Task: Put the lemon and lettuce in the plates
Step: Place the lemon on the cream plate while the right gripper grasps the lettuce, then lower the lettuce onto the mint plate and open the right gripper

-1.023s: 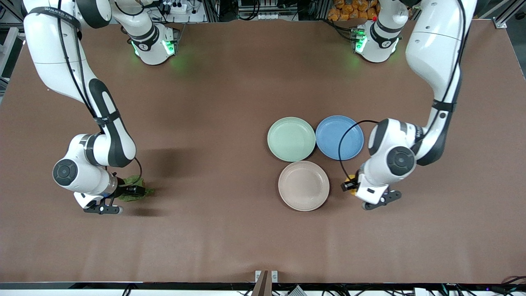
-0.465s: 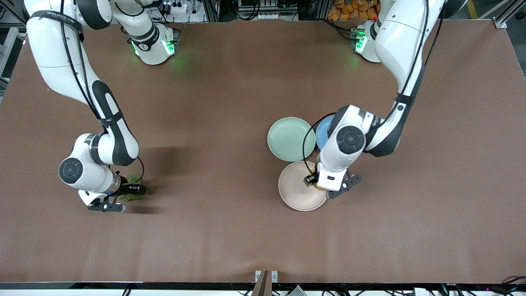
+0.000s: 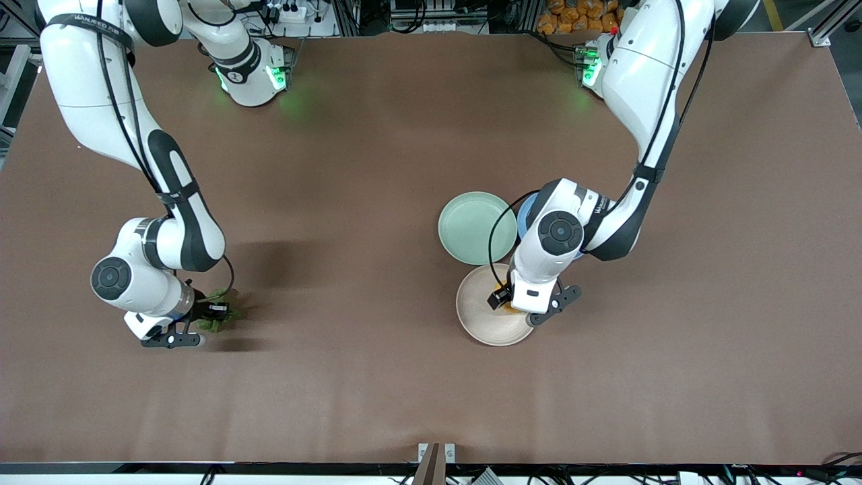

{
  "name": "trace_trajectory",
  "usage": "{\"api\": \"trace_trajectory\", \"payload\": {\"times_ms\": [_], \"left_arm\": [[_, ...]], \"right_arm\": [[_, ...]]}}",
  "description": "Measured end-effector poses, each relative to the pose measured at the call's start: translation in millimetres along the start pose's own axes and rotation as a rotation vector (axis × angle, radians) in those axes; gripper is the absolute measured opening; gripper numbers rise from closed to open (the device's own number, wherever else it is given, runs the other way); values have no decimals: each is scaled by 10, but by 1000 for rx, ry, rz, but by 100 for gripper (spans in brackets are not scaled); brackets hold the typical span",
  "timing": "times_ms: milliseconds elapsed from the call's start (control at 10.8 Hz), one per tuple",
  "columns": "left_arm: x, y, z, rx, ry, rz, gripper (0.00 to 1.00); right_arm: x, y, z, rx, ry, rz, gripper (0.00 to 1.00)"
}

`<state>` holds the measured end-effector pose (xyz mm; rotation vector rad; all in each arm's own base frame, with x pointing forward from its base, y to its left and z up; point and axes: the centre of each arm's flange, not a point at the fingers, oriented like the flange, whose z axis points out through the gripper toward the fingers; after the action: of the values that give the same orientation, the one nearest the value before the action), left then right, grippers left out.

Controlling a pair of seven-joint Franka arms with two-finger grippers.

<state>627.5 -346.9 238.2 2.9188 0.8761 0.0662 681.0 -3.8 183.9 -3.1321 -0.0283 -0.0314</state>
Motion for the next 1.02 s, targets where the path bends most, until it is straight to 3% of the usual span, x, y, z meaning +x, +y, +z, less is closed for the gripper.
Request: {"api": "trace_trajectory", "payload": {"times_ms": [186, 372, 744, 1023], "left_arm": [[77, 18, -85, -6, 28, 31, 100], [388, -111, -240, -3, 71, 66, 100], [1111, -659, -264, 26, 75, 15, 100], [1447, -1170, -302, 59, 51, -68, 100]], "right_arm": [[98, -66, -175, 5, 20, -10, 4], [225, -395, -466, 20, 56, -1, 4], [271, -1860, -946, 63, 92, 124, 4], [-190, -3247, -978, 93, 76, 231, 4]]}}
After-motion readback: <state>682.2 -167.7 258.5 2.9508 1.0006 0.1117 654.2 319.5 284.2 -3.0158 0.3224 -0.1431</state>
